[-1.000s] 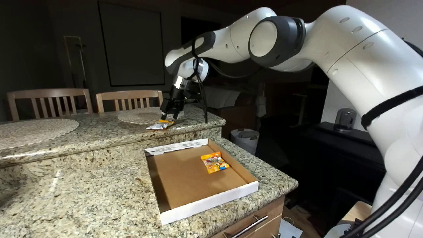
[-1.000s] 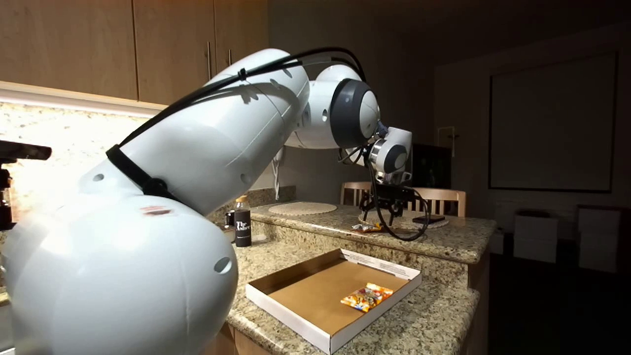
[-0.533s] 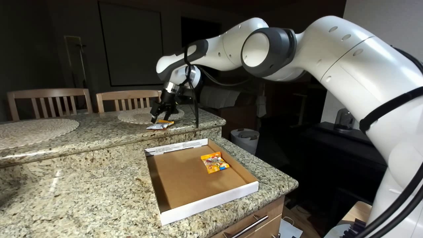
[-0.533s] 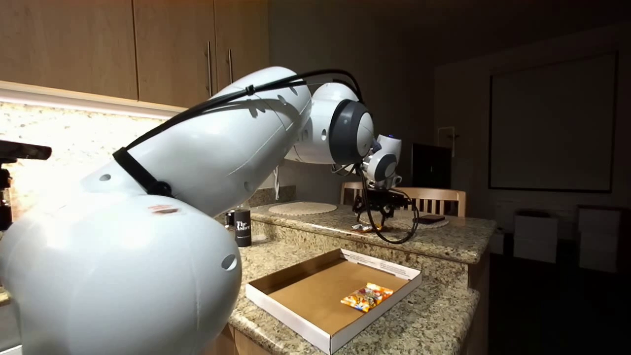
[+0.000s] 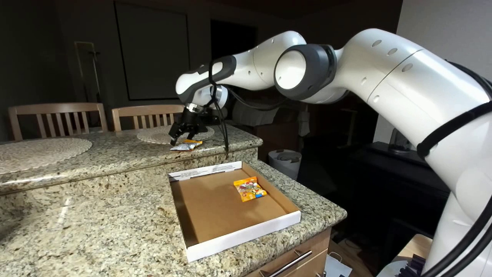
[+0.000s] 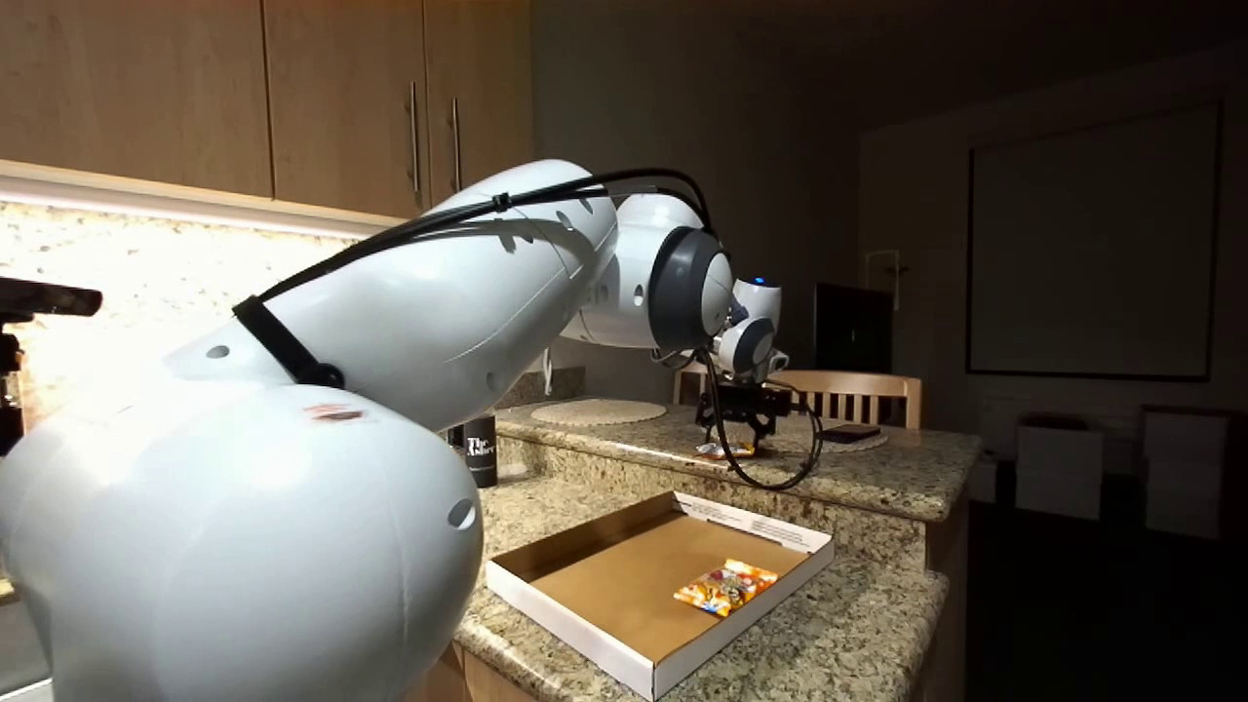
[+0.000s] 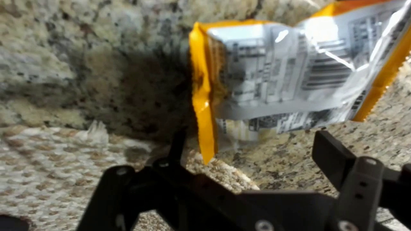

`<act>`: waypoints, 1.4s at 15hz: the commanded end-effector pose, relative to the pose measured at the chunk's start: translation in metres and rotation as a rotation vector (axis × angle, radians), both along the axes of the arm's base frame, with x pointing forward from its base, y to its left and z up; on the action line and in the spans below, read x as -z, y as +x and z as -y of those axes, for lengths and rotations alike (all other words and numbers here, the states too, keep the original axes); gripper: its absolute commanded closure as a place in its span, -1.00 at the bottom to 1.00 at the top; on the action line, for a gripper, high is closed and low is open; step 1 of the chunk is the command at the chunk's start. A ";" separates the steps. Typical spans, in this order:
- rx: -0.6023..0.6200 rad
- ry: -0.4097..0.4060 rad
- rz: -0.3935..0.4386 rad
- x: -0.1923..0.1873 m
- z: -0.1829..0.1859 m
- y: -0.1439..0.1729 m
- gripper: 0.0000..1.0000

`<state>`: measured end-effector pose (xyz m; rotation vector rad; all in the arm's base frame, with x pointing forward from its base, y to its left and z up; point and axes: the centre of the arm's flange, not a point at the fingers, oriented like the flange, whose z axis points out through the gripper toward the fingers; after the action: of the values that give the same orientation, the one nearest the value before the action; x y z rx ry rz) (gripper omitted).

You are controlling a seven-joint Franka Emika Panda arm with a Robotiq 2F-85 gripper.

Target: Put the sachets from the countertop and put them in the box.

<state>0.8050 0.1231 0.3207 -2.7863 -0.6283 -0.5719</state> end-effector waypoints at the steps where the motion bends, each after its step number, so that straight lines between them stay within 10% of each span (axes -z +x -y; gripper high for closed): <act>1: 0.049 -0.045 0.019 0.012 -0.003 -0.003 -1.00; 21: 0.333 -0.203 -0.193 -0.041 0.040 -0.157 -1.00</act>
<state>0.7198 0.0926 0.3441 -3.0569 -0.2643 -0.3258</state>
